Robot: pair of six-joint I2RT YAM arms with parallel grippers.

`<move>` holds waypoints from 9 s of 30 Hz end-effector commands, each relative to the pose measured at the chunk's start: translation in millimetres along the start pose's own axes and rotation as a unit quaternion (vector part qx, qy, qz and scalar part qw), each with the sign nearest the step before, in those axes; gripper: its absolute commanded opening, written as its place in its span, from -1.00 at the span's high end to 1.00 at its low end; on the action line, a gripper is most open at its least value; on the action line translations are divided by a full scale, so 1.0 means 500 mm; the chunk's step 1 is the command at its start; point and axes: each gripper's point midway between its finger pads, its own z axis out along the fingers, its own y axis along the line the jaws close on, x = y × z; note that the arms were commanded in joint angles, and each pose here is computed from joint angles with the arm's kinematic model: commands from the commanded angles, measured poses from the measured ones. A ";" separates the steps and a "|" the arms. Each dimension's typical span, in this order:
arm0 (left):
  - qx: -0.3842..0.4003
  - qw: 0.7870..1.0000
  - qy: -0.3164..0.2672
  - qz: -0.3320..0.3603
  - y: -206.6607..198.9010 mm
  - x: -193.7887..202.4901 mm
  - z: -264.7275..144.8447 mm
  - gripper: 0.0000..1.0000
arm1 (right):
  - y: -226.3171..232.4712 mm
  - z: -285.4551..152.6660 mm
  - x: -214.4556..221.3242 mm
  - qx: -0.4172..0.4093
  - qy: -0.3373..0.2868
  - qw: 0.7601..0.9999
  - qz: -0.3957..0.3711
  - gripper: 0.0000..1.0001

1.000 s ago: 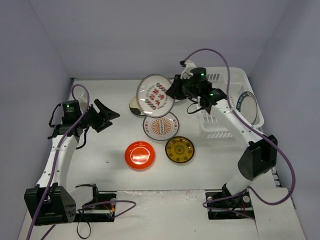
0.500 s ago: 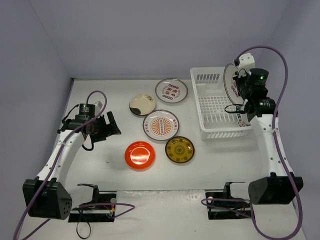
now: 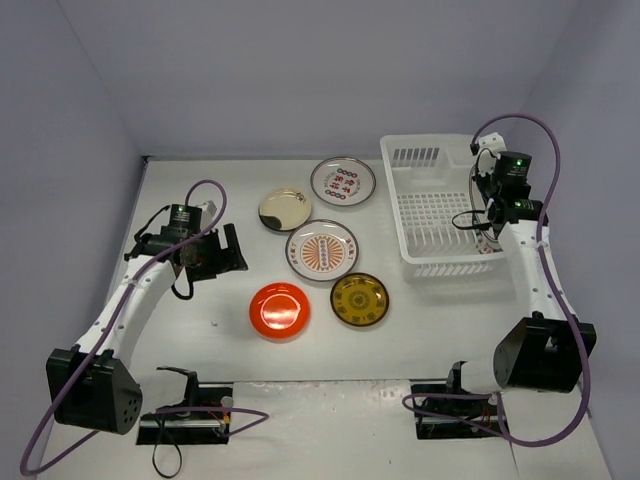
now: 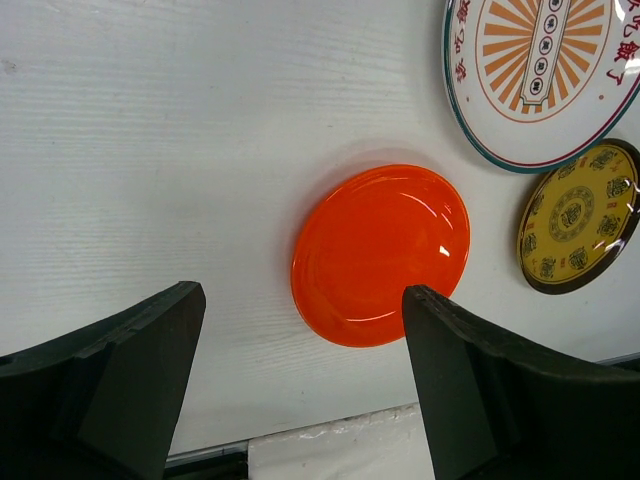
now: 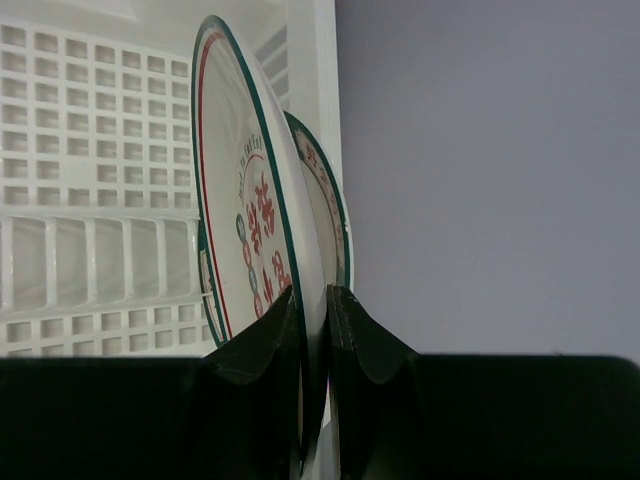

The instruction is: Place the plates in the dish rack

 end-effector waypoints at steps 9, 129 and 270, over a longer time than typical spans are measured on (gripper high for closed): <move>0.022 0.999 -0.025 0.031 -0.041 -0.043 -0.008 -0.61 | -0.047 0.039 0.012 0.046 -0.017 0.998 0.045 1.00; 0.027 0.989 -0.110 0.091 -0.136 -0.120 -0.074 -0.56 | 0.008 -0.218 -0.274 -0.035 -0.191 0.977 0.093 1.00; 0.474 0.858 -0.167 -0.108 -0.468 -0.220 -0.162 1.00 | 0.431 -0.282 -0.325 -0.456 -0.167 0.793 0.369 -0.30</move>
